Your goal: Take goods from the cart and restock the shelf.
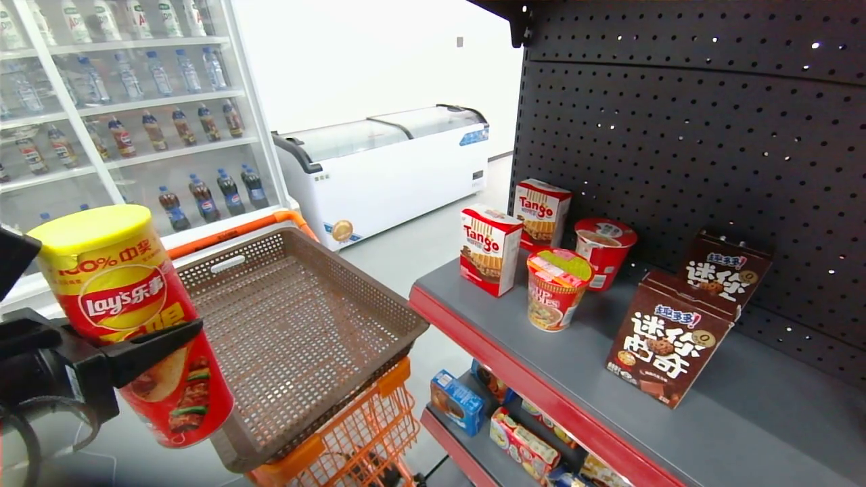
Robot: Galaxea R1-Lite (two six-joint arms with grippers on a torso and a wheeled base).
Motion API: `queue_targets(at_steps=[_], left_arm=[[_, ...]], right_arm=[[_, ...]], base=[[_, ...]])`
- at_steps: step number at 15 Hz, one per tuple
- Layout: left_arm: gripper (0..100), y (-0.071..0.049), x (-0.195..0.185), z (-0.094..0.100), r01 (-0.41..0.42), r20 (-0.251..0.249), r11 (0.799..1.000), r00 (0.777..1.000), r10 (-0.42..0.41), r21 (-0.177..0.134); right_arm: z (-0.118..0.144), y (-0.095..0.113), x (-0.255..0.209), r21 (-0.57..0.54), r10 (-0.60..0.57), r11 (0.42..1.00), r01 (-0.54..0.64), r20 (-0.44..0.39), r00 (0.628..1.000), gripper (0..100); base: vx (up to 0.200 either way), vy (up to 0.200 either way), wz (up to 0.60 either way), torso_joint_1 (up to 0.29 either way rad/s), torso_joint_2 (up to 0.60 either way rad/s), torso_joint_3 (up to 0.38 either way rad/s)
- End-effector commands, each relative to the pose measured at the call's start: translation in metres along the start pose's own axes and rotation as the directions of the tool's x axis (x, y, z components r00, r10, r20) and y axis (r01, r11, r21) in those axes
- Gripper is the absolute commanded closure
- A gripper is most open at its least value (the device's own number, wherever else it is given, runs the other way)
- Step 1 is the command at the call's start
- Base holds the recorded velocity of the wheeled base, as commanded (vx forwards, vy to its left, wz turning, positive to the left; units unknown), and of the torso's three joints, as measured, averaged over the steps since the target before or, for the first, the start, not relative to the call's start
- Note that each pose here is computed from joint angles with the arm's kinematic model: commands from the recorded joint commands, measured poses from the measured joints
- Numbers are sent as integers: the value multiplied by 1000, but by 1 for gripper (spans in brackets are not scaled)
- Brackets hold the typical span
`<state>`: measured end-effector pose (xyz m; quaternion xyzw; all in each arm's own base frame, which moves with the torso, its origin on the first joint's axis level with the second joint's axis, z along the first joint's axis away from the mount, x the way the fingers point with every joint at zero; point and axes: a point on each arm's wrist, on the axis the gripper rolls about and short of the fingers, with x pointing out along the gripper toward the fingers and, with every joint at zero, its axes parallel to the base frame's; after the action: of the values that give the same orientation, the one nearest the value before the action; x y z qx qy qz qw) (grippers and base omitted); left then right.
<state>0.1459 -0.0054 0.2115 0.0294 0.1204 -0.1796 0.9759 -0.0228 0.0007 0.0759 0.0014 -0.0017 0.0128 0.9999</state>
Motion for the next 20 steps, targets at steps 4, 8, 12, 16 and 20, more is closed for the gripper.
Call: queue_targets(at_steps=[4, 8, 12, 16, 20], left_arm=[[100, -16, 2, -1, 207, 8, 978, 978, -207, 35], [100, -40, 17, -13, 467, -59, 884, 883, -465, 29], [100, -46, 21, -19, 541, -96, 841, 837, -538, 5], [100, -51, 21, -21, 678, -83, 735, 732, -676, -9], [100, -61, 18, -21, 798, -72, 603, 602, -795, 1]], right_arm=[[0, 0, 0, 0, 1, 1000, -1, 1, 1000, 0], [0, 0, 0, 0, 1, 1000, -1, 1, 1000, 0], [0, 0, 0, 0, 2, 1000, -2, 1, 1000, 0], [0, 0, 0, 0, 2, 1000, -2, 1, 1000, 0], [0, 0, 0, 0, 2, 1000, -2, 1, 1000, 0]], base=[[0, 0, 0, 0, 0, 0], [0, 0, 0, 0, 0, 0], [0, 0, 0, 0, 0, 0], [0, 0, 0, 0, 0, 0], [0, 0, 0, 0, 0, 0]])
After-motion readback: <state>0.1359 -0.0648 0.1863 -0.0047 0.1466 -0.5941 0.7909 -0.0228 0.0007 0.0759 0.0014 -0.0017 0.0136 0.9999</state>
